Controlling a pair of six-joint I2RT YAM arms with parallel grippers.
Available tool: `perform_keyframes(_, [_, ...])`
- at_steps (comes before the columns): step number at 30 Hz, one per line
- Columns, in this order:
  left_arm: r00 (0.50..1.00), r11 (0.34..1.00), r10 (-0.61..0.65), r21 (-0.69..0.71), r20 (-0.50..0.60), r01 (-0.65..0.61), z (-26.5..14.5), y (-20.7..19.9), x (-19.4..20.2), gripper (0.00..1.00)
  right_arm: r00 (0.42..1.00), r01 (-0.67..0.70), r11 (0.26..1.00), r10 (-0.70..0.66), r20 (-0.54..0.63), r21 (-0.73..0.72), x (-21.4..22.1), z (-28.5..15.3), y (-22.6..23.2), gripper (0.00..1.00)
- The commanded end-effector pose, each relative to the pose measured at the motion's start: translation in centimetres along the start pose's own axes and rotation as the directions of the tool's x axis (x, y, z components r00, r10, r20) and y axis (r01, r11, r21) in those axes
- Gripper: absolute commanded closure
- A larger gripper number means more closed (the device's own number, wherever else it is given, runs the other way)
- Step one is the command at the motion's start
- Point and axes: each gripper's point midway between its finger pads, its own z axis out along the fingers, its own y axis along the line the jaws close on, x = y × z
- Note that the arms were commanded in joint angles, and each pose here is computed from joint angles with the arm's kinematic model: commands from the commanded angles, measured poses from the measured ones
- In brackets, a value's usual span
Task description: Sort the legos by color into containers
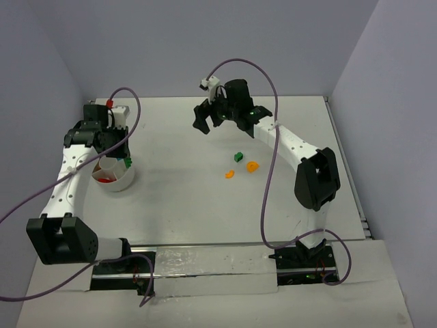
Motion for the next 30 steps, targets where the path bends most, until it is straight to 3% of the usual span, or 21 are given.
perform_keyframes(1, [1.0,0.998,0.021,-0.053,-0.01,-0.021,0.1,1.2,-0.9,1.0,0.999,-0.026,1.0,0.026,0.028,-0.004,-1.5,-0.4,-0.3,0.0])
perform_keyframes(11, [1.0,0.99,-0.004,-0.144,-0.012,0.002,1.4,3.7,-1.4,1.0,0.999,-0.036,0.999,0.036,0.021,-0.009,-1.4,-0.6,-0.4,0.0])
perform_keyframes(13, [1.0,0.987,-0.003,-0.158,-0.028,-0.001,1.7,3.9,-1.1,0.93,0.999,-0.035,0.999,0.036,0.021,-0.009,-1.4,-0.6,-0.5,0.0])
perform_keyframes(16, [0.999,0.987,-0.002,-0.16,-0.042,-0.005,1.9,4.0,-0.7,0.74,0.999,-0.034,0.999,0.034,0.019,-0.006,-1.4,-0.5,-0.7,0.0])
perform_keyframes(22, [0.998,0.985,0.001,-0.173,-0.062,-0.011,2.3,4.3,-0.2,0.61,0.999,-0.04,0.999,0.04,0.014,-0.001,-1.2,-0.5,-1.0,0.0])
perform_keyframes(26, [0.998,0.986,0.007,-0.167,-0.065,-0.017,2.3,4.3,-0.4,0.44,0.999,-0.041,0.999,0.041,0.005,0.004,-0.8,-0.5,-1.1,0.0])
perform_keyframes(30, [0.999,0.99,0.021,-0.138,-0.031,-0.025,1.8,3.8,-1.5,0.36,0.999,-0.04,0.999,0.041,-0.017,0.016,0.1,-0.9,-1.6,0.0])
